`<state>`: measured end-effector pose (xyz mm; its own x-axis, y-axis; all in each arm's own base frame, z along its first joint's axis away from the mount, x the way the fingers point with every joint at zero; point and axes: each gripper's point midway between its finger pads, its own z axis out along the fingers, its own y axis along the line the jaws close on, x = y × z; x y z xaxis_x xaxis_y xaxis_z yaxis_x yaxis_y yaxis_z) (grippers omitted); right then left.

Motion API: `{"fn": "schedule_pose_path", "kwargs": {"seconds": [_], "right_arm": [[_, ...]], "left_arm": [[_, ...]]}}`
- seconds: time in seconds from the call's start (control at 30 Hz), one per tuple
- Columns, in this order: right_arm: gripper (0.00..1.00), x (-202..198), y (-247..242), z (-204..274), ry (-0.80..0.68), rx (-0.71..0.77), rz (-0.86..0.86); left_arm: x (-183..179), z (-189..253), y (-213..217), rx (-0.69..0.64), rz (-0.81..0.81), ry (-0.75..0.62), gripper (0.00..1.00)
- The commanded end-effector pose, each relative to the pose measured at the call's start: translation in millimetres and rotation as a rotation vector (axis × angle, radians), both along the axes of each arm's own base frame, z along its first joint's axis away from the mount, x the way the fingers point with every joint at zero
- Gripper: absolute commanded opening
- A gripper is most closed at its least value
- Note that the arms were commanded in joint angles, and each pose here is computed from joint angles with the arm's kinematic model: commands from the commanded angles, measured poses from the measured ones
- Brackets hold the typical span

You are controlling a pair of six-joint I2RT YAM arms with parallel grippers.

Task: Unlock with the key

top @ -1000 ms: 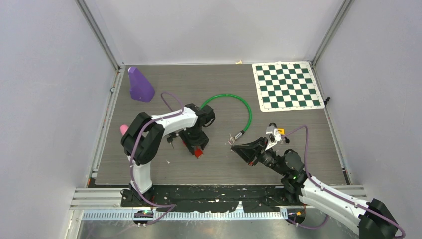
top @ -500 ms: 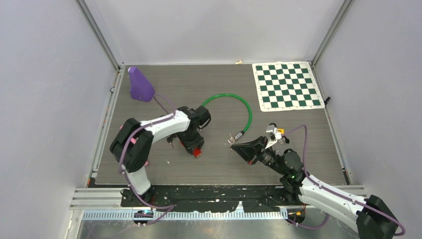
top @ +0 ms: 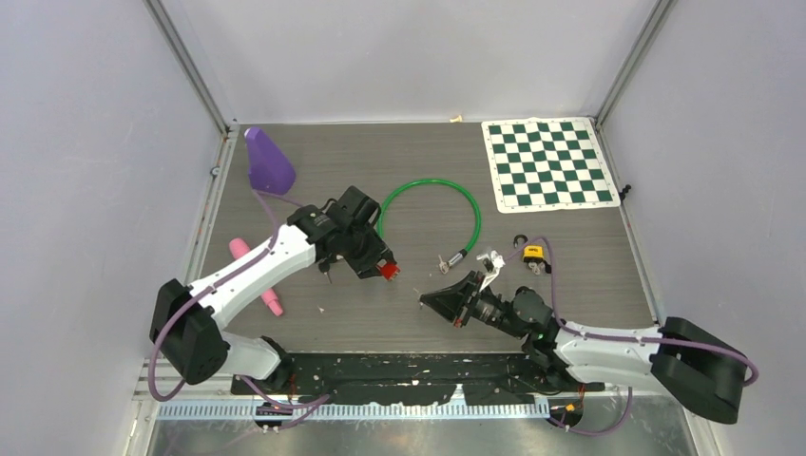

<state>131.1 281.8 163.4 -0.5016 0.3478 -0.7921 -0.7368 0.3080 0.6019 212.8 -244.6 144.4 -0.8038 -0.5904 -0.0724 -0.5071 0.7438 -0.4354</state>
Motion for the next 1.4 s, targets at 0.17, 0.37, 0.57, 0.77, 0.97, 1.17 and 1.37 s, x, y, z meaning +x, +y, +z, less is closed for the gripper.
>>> {"fn": "schedule_pose_path", "kwargs": {"seconds": [0.17,0.37,0.57,0.77,0.97,1.17,1.37], "right_arm": [[0.05,21,17,51,-0.041,0.172,-0.062],[0.05,33,20,50,-0.019,0.187,-0.109],[0.05,35,25,43,0.004,0.169,-0.106],[0.05,33,30,40,0.019,0.171,-0.081],[0.05,28,35,40,0.025,0.183,-0.041],[0.05,27,36,38,0.035,0.183,-0.040],[0.05,32,37,32,0.056,0.167,-0.058]], "left_arm": [[-2,35,-21,-0.196,-0.019,-0.052,0.00],[-2,38,-23,-0.215,-0.019,-0.060,0.00],[-2,37,-25,-0.223,-0.025,-0.055,0.00],[-1,38,-24,-0.226,-0.018,-0.068,0.00],[0,38,-23,-0.222,-0.012,-0.076,0.00],[1,37,-24,-0.224,-0.012,-0.079,0.00],[1,38,-22,-0.223,-0.012,-0.090,0.00]]}}
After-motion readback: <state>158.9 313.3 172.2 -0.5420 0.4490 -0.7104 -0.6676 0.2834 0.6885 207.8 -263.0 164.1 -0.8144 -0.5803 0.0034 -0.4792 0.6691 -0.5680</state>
